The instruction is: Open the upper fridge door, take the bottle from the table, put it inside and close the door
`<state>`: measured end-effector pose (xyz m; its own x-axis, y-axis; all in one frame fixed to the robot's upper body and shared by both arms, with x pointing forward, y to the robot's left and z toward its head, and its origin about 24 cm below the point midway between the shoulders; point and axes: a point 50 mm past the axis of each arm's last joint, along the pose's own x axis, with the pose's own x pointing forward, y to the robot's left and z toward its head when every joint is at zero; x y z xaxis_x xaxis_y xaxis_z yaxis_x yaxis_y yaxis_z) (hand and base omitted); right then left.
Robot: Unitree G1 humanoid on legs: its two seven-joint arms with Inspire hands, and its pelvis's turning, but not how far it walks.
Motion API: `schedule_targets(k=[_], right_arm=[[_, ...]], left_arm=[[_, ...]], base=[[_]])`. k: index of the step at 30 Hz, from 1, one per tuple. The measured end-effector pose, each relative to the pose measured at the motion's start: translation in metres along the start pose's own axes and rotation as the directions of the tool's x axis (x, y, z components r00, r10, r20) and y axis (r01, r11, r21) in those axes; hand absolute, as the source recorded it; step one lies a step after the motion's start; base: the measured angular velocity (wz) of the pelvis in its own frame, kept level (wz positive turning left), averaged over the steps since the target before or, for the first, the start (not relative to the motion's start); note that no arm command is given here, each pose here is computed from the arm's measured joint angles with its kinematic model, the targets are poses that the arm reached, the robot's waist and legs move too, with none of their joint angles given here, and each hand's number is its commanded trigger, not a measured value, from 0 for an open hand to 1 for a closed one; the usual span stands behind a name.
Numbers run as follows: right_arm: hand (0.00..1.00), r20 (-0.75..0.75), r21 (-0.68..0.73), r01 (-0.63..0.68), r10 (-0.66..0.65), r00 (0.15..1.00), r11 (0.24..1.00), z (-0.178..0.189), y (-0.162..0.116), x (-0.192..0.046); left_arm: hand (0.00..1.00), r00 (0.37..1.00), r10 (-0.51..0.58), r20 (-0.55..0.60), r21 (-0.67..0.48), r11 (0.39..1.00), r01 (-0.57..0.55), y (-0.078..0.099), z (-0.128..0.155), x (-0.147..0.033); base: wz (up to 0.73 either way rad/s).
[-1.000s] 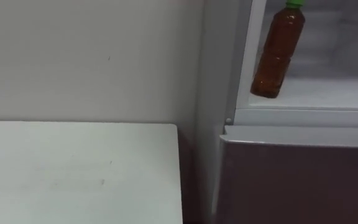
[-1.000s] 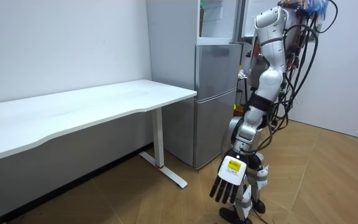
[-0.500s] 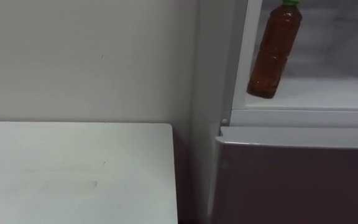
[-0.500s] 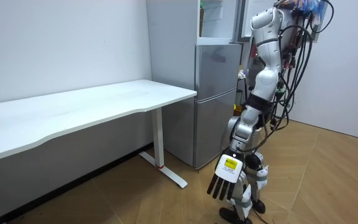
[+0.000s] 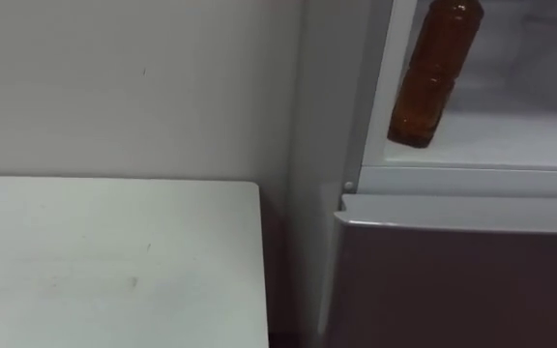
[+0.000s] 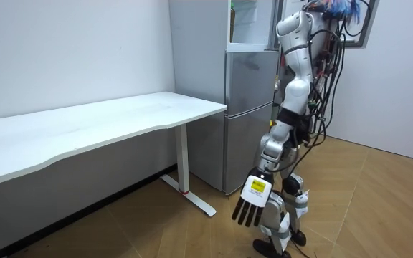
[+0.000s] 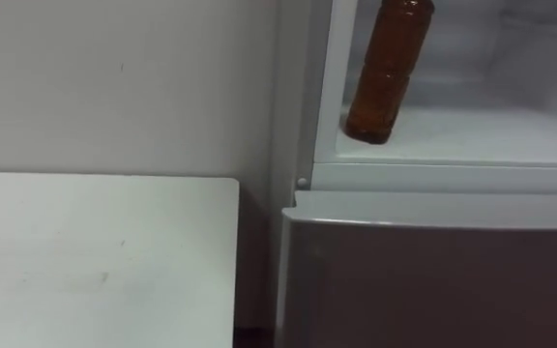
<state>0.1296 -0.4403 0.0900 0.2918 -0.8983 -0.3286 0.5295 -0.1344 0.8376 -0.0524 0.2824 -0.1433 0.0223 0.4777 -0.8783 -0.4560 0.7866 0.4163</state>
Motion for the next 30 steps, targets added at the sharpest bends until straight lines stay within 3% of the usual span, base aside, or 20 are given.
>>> schedule_targets(k=[8, 15, 30], right_arm=[[0.00, 0.055, 0.067, 0.006, -0.010, 0.998, 0.998, 0.017, 0.014, 0.002], [0.00, 0.154, 0.108, -0.106, 0.089, 0.984, 0.989, 0.044, 0.058, -0.001], [0.00, 0.175, 0.048, -0.090, 0.080, 0.981, 0.995, 0.043, 0.061, -0.002]], left_arm=[[0.00, 1.000, 0.018, -0.008, -0.005, 1.000, -0.018, 0.005, -0.005, -0.001], [0.00, 0.998, 0.057, 0.020, -0.035, 0.998, -0.056, 0.015, -0.003, 0.000], [0.00, 0.999, 0.024, 0.023, -0.042, 0.999, -0.023, 0.005, 0.000, 0.000]], base=[[-0.02], [-0.11], [-0.01]])
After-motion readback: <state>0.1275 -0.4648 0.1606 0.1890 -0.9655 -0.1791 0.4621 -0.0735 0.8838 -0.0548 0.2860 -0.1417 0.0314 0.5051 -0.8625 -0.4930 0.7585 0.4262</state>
